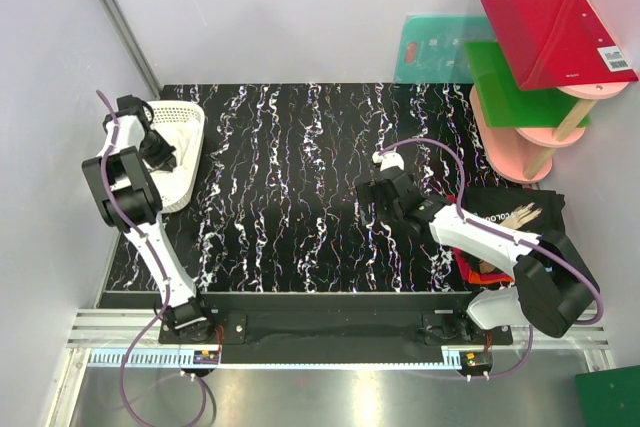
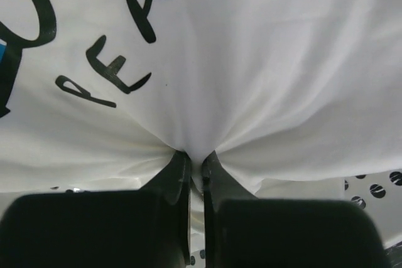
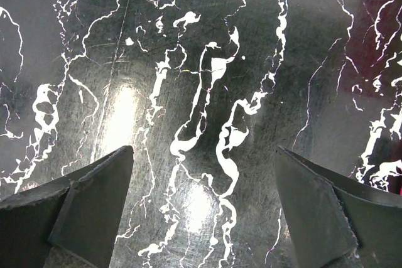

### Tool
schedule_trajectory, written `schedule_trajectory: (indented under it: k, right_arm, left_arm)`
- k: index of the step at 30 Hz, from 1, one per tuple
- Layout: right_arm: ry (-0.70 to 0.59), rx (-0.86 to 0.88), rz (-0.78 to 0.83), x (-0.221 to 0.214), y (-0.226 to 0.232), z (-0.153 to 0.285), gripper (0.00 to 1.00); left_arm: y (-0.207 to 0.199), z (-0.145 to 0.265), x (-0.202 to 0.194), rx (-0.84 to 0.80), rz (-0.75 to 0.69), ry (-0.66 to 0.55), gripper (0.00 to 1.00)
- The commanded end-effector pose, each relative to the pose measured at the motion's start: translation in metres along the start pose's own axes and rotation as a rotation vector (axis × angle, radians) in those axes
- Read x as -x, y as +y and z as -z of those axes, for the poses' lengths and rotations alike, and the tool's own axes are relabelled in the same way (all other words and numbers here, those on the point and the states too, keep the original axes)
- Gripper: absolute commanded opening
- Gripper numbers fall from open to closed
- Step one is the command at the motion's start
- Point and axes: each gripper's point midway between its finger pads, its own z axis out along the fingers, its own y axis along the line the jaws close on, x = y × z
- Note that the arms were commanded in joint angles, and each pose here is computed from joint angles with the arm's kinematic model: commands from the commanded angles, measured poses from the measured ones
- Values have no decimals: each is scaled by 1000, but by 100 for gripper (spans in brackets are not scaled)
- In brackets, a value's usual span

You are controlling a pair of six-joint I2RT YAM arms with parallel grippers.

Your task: Fold and stack the t-shirts

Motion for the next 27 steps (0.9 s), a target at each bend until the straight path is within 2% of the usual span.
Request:
schedule_trajectory:
  k: [1,5,6,8,9,11,12,15,22,23,27]
  right_arm:
    - [-52,37,-32,19,11,1,100]
    - [-42,48,-36,14,12,0,100]
    - [-43,48,-42,14,12,1,100]
    - [-47,51,-43,14,12,2,100]
    - [-48,53,-45,14,13,2,100]
    - [-55,55,-47,16,12,4,100]
    - [-60,59,-48,17,13,5,100]
    - [-79,40,-53,20,9,8,100]
    - [-215,3,-97,46,-7,39,100]
    - [-236,-11,-99,49,-11,44,100]
    - [-336,-65,-137,63,-28,67,100]
  left_arm:
    - [-24,59,3,-101,-24,-93,0]
    - [-47,143,21,-242,-24,-306,0]
    - [-57,177,20,-312,-31,-364,0]
    - [-71,209,19,-404,-59,-415,0]
    - [-84,238,14,-488,-93,-442,0]
    - [-97,265,8,-562,-129,-465,0]
    - [-110,299,-5,-642,-174,-496,0]
    - [-134,322,-41,-729,-274,-482,0]
    - [-198,317,-166,-852,-520,-308,0]
    - [-213,322,-192,-887,-564,-267,0]
    - [-256,356,-243,-998,-661,-224,0]
